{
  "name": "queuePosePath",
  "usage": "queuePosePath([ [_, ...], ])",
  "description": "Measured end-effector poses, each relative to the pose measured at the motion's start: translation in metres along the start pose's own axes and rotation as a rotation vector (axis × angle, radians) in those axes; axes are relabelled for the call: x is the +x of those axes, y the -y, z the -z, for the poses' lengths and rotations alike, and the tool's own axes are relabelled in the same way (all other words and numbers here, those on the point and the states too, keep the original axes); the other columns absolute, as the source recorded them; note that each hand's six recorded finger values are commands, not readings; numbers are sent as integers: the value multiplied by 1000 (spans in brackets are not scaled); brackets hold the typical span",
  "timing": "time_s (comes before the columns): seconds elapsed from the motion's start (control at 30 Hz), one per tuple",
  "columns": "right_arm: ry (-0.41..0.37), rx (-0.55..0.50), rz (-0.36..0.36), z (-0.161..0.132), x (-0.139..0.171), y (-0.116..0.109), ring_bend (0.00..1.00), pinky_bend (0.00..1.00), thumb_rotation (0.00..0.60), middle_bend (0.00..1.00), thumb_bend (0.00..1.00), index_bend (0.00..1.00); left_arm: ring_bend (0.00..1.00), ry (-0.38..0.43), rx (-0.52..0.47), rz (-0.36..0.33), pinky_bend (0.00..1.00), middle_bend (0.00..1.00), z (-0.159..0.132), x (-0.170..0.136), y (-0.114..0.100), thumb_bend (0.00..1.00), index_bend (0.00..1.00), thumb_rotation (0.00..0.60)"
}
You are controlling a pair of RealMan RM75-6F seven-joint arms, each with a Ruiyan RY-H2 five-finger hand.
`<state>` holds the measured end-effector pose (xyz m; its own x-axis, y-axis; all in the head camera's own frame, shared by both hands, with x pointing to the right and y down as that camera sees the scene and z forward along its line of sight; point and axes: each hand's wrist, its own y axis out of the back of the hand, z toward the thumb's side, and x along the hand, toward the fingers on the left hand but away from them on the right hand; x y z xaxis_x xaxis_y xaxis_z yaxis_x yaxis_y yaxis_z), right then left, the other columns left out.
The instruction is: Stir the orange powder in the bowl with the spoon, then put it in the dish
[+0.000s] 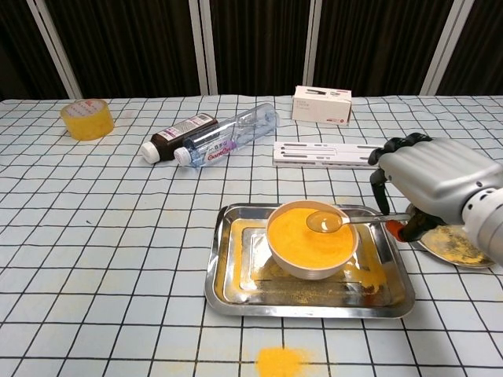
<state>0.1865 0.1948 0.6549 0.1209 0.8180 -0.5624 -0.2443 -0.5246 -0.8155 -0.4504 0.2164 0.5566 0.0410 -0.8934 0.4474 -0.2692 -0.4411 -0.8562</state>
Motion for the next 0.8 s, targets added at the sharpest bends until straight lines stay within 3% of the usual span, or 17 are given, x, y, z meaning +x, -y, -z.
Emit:
queuePosePath([
  [0.3,-6,6,-7,-1,3,4,0,0,600,154,459,499,0,-2,-1,2,0,0,0,0,0,4,0,600],
  [0.6,2,2,-9,0,3,6,0,0,600,152,460,320,0,-4,-4,4,0,0,0,1,0,4,0,600],
  [0.8,-2,-2,-17,0,7,5,0,0,600,152,459,313,0,-4,-4,7,0,0,0,1,0,4,0,600],
])
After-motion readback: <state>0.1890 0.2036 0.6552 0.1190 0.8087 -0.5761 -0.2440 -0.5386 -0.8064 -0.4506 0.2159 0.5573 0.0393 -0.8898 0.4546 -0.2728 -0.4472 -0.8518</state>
